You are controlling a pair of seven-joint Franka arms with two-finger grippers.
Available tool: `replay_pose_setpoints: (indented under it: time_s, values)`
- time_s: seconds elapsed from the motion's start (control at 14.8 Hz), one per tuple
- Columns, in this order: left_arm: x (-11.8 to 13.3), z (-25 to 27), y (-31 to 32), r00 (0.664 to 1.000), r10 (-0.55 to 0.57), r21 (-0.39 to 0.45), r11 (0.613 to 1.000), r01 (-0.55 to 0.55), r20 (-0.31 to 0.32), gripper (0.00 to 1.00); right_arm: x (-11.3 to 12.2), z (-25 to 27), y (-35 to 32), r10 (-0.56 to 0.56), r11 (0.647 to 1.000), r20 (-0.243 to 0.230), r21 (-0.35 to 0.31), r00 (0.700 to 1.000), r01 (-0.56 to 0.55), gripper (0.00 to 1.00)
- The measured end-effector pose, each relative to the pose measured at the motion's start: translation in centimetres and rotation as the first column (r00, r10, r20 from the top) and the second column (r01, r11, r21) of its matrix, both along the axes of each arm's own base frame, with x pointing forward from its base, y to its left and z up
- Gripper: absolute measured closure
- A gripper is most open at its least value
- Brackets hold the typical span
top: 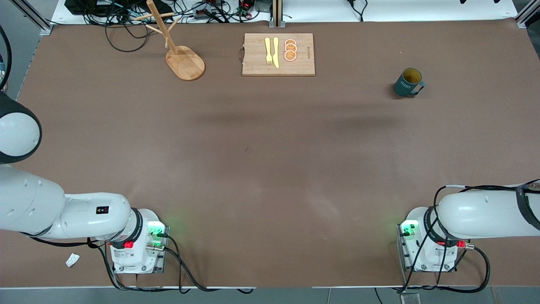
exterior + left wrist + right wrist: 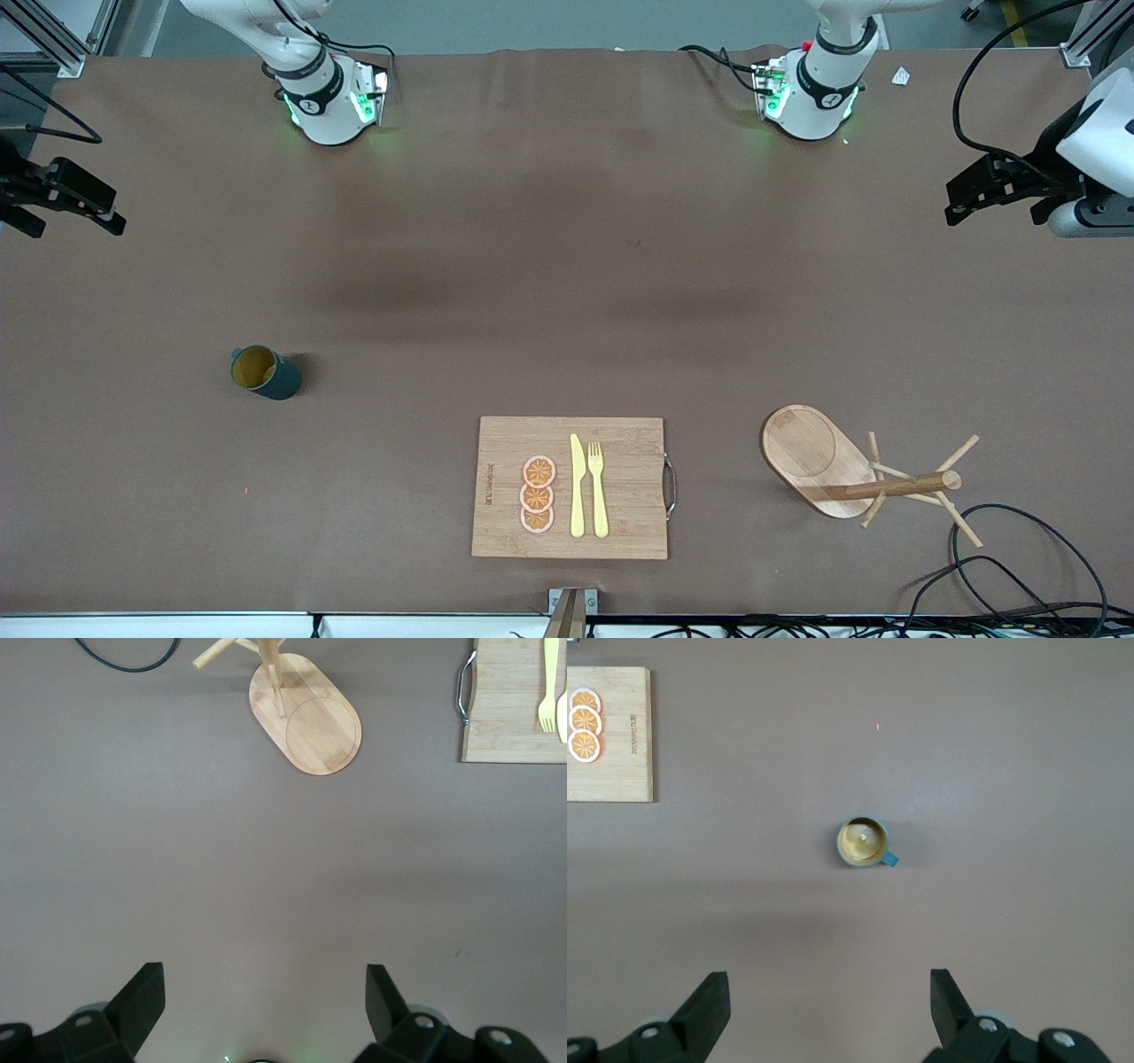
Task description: Transfer cup from left to right arm and place
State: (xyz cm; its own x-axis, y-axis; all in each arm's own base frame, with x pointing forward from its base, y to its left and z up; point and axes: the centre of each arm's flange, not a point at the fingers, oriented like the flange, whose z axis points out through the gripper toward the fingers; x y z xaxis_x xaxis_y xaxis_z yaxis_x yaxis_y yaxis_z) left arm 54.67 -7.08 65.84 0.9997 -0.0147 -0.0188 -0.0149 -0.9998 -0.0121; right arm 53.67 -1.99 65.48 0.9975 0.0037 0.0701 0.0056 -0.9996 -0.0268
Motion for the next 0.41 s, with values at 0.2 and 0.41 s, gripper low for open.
replay_pose_setpoints:
  time_s: [0.2, 0.41]
  values:
    - [0.0, 0.0, -0.03, 1.0, -0.001, 0.0, 1.0, 0.001, 0.0, 0.0, -0.04, 0.12, 0.05, 0.001, 1.0, 0.003, 0.0, 1.0, -0.001, 0.0]
    - [-0.02, 0.0, -0.16, 1.0, -0.003, 0.0, 1.0, 0.003, 0.0, 0.0, -0.13, 0.36, 0.33, 0.006, 1.0, 0.008, -0.001, 1.0, -0.006, 0.0]
